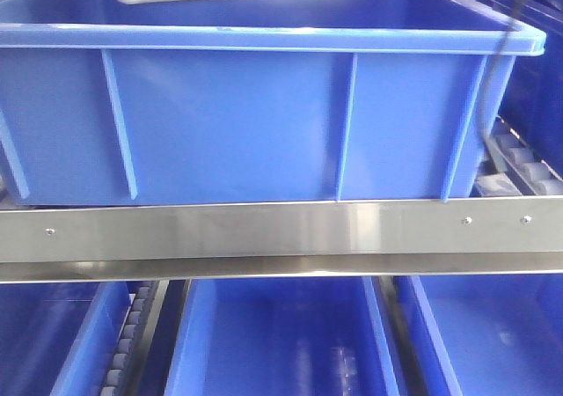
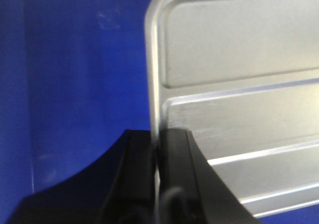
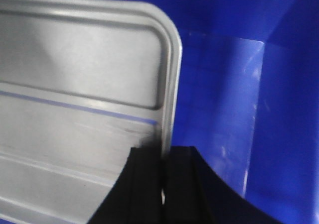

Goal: Grab silver tray and place in blue box
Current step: 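Carry the tray over the blue bin and lower it inside, then open both grippers to release the tray into the blue bin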

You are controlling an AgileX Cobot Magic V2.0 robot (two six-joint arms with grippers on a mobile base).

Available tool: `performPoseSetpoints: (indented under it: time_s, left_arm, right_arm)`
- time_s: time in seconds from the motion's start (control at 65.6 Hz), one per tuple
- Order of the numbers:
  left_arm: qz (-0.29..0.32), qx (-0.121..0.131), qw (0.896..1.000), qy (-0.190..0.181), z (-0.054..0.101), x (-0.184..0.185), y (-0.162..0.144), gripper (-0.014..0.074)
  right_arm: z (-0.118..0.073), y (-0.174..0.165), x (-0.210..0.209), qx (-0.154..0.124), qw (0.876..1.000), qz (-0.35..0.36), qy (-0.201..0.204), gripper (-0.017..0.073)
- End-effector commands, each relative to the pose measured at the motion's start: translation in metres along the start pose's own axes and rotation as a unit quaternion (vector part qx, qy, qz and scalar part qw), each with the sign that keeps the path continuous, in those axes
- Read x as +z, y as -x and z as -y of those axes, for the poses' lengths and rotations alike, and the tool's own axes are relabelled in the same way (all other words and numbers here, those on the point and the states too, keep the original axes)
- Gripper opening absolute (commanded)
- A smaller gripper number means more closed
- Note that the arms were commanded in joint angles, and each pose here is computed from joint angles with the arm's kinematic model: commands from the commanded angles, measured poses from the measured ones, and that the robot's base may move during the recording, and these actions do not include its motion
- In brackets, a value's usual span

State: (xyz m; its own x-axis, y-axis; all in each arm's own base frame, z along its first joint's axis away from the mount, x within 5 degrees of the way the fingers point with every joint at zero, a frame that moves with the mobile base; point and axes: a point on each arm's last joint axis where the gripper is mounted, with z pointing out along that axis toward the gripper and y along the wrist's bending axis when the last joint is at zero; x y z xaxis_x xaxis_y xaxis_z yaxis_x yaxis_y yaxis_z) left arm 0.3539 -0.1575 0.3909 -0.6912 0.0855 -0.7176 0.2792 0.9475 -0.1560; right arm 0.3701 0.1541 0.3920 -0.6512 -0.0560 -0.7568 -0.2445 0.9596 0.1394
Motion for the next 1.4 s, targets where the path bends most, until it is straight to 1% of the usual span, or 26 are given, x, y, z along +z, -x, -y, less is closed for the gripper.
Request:
performPoseSetpoints:
  time_s: [0.0, 0.061, 0.137, 0.229, 0.412, 0.534, 0.64, 1.189, 1.388]
  left_arm:
    - [0.108, -0.054, 0.987, -0.108, 0.027, -0.022, 0.025, -0.0015]
    - [0.109, -0.059, 0.987, -0.102, 0.023, -0.011, 0.026, -0.0015]
    - [0.106, -0.061, 0.988, -0.099, 0.022, 0.0, 0.025, -0.0015]
    - [0.094, -0.061, 0.989, -0.095, 0.021, 0.013, 0.023, -0.0015]
    - [0.066, -0.064, 0.992, -0.088, 0.02, 0.041, 0.015, -0.0015]
    - [0.062, -0.065, 0.992, -0.086, 0.019, 0.049, 0.013, -0.0015]
    - [0.061, -0.066, 0.992, -0.083, 0.017, 0.051, 0.013, -0.0015]
    - [0.066, -0.068, 0.992, -0.083, 0.015, 0.051, 0.015, -0.0015]
    - [0.051, -0.067, 0.993, -0.081, 0.015, 0.051, 0.012, -0.0015]
  right_arm:
    - [-0.031, 0.025, -0.016, 0.042, 0.99, 0.091, 0.104, 0.007]
    - [-0.03, 0.023, -0.002, 0.043, 0.991, 0.083, 0.1, 0.007]
    - [-0.028, 0.019, 0.013, 0.046, 0.992, 0.072, 0.095, 0.007]
    - [-0.023, 0.017, 0.024, 0.058, 0.992, 0.062, 0.088, 0.007]
    - [-0.012, 0.017, 0.032, 0.066, 0.993, 0.057, 0.076, 0.007]
    - [-0.005, 0.014, 0.041, 0.07, 0.994, 0.047, 0.068, 0.007]
    - [-0.002, 0.01, 0.05, 0.073, 0.995, 0.032, 0.062, 0.007]
    - [0.0, 0.007, 0.06, 0.074, 0.995, 0.025, 0.059, 0.007]
    - [0.0, 0.007, 0.06, 0.074, 0.995, 0.025, 0.059, 0.007]
